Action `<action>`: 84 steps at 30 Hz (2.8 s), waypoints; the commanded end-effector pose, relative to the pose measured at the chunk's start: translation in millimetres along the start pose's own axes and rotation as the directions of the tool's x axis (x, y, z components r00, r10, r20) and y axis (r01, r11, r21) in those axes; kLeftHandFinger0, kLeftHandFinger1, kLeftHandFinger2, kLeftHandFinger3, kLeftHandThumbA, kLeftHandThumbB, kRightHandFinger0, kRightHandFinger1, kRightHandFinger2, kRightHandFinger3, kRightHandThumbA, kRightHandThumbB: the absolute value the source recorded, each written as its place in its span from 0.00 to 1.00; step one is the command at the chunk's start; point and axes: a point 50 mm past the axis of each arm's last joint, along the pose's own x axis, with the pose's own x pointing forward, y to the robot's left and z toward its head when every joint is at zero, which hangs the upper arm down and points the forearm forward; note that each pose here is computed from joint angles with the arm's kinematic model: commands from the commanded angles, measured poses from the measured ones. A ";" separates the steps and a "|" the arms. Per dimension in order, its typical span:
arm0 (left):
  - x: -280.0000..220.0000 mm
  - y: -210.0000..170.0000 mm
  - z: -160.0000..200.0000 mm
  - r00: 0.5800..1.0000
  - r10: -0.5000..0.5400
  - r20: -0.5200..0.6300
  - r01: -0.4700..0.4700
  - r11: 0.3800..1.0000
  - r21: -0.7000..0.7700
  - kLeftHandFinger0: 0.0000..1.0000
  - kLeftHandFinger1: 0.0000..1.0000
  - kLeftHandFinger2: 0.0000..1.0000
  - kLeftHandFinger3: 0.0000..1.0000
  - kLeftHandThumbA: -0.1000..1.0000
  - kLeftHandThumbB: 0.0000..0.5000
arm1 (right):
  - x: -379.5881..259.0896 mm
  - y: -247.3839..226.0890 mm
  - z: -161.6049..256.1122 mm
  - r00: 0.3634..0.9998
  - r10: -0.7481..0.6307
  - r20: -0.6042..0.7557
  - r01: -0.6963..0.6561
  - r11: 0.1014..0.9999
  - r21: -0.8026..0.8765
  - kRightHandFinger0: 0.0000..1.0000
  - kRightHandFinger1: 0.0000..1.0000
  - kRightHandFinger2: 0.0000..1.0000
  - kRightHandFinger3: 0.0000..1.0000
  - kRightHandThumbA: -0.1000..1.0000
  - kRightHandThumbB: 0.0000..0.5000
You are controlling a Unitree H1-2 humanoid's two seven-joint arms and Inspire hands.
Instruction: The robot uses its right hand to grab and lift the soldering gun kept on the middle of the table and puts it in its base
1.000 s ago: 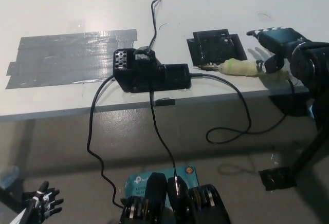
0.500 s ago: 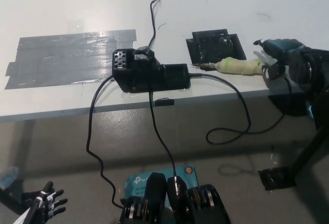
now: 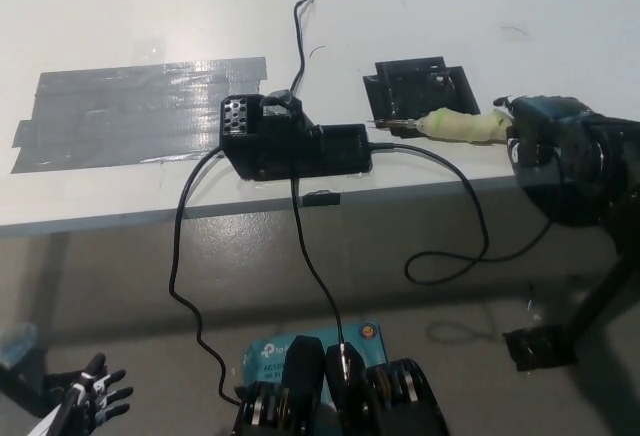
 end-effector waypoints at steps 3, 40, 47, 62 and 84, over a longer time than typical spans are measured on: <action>-7.9 8.0 8.7 1.000 0.005 0.010 -0.006 0.999 0.038 1.00 1.00 1.00 1.00 1.00 0.61 | -0.3 -1.9 1.8 1.000 -0.024 0.016 0.023 0.999 0.033 1.00 1.00 1.00 1.00 0.42 0.51; -15.4 9.4 6.8 0.998 -0.070 0.006 0.070 0.998 0.001 1.00 1.00 1.00 1.00 1.00 0.00 | -14.7 -84.5 38.4 0.988 0.121 0.092 -0.130 0.987 0.092 1.00 1.00 1.00 1.00 0.30 0.69; -15.7 6.3 4.4 0.997 -0.082 0.000 0.082 0.997 -0.004 1.00 1.00 1.00 1.00 1.00 0.00 | -9.7 -65.0 40.9 0.985 0.139 0.107 -0.149 0.985 0.090 1.00 1.00 1.00 1.00 0.25 0.65; -9.8 0.7 4.0 0.995 -0.099 -0.011 0.099 0.995 0.009 1.00 1.00 1.00 1.00 1.00 0.00 | -3.6 -22.8 31.7 0.993 0.107 0.054 -0.110 0.992 0.061 1.00 1.00 1.00 1.00 0.44 0.76; -1.5 -11.4 16.7 0.990 -0.137 0.017 0.137 0.990 0.040 1.00 1.00 1.00 1.00 1.00 0.16 | 8.0 9.5 30.2 0.997 -0.068 0.028 0.060 0.970 0.234 0.15 0.23 0.69 1.00 0.22 0.67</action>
